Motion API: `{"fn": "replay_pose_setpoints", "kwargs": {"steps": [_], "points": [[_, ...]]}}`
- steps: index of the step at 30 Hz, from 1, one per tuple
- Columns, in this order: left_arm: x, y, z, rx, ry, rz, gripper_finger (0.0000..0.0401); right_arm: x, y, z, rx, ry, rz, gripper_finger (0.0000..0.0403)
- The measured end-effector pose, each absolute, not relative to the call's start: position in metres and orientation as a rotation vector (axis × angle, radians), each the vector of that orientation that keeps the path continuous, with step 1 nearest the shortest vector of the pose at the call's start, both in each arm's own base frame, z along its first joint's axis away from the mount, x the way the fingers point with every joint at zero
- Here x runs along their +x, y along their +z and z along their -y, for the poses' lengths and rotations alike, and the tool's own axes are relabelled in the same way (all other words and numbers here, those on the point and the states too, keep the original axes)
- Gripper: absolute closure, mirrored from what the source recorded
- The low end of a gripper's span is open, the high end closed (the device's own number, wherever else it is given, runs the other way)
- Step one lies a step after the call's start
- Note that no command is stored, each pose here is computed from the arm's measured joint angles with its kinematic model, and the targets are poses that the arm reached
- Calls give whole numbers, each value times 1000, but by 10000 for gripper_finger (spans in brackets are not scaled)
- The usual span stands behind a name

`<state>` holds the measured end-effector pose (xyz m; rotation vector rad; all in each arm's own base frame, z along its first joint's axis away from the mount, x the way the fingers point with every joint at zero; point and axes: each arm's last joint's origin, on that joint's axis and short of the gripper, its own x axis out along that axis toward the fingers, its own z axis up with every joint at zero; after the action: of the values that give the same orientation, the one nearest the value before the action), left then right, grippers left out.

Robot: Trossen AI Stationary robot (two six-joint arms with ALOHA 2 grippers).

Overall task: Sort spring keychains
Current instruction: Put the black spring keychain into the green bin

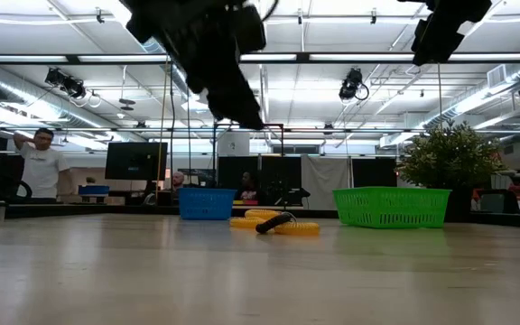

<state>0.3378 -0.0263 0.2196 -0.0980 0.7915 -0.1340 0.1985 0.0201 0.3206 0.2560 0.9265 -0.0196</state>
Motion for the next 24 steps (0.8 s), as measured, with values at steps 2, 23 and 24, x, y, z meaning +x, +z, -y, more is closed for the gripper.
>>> {"fn": "replay_pose_setpoints", "kwargs": {"steps": [2,23,24], "points": [[343,206,27,-96,-134,-825,189,198,321,-20,256,-20,-926,248],[371,127,36,-56,-65,-922,197,199,321,-20,256,-19,-923,248],[372,126,37,-53,-59,-926,197,199,321,-20,256,-19,-922,248]]}}
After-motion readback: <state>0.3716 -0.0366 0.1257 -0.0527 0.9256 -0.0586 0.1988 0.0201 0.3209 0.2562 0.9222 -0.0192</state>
